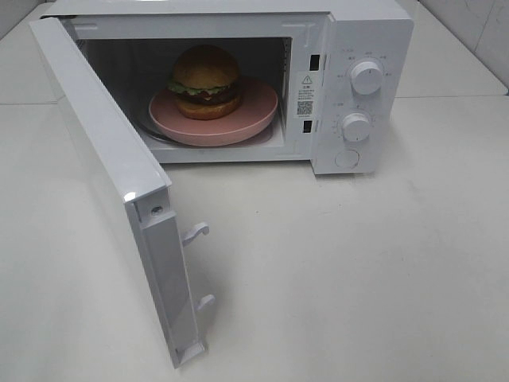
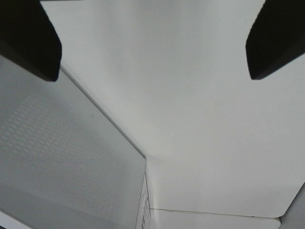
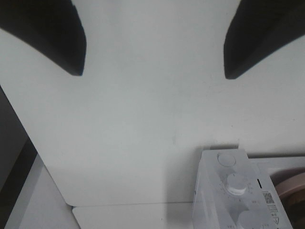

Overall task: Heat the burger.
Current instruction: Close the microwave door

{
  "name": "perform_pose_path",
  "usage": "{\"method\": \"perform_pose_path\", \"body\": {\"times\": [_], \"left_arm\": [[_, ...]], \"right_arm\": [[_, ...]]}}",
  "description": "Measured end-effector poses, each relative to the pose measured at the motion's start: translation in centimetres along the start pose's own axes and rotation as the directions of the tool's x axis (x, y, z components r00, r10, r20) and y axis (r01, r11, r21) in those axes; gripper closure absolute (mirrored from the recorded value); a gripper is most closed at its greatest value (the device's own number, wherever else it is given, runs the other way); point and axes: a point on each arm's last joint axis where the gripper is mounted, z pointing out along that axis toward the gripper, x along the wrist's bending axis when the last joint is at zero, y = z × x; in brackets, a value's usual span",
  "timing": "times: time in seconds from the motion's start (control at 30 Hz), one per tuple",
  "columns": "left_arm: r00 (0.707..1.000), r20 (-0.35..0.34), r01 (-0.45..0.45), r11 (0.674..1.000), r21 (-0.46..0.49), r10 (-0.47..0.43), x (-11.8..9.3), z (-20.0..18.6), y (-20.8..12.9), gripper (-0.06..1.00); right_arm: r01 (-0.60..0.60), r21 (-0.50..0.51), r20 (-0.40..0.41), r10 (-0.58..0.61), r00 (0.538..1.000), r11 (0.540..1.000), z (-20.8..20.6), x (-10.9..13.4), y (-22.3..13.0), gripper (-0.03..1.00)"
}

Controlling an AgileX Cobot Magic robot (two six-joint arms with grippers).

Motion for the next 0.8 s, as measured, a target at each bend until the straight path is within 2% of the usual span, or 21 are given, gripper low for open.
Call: {"method": "perform_pose_path", "body": {"times": [0.8], "left_arm": [[1.0,0.0,0.0,1.0,0.0,0.0,0.0,0.0,0.0,-0.03]], "right_arm": [[-0.012,-0.013,0.008,0.012,1.0,1.0,-0.09,0.05,0.0,0.2]]}}
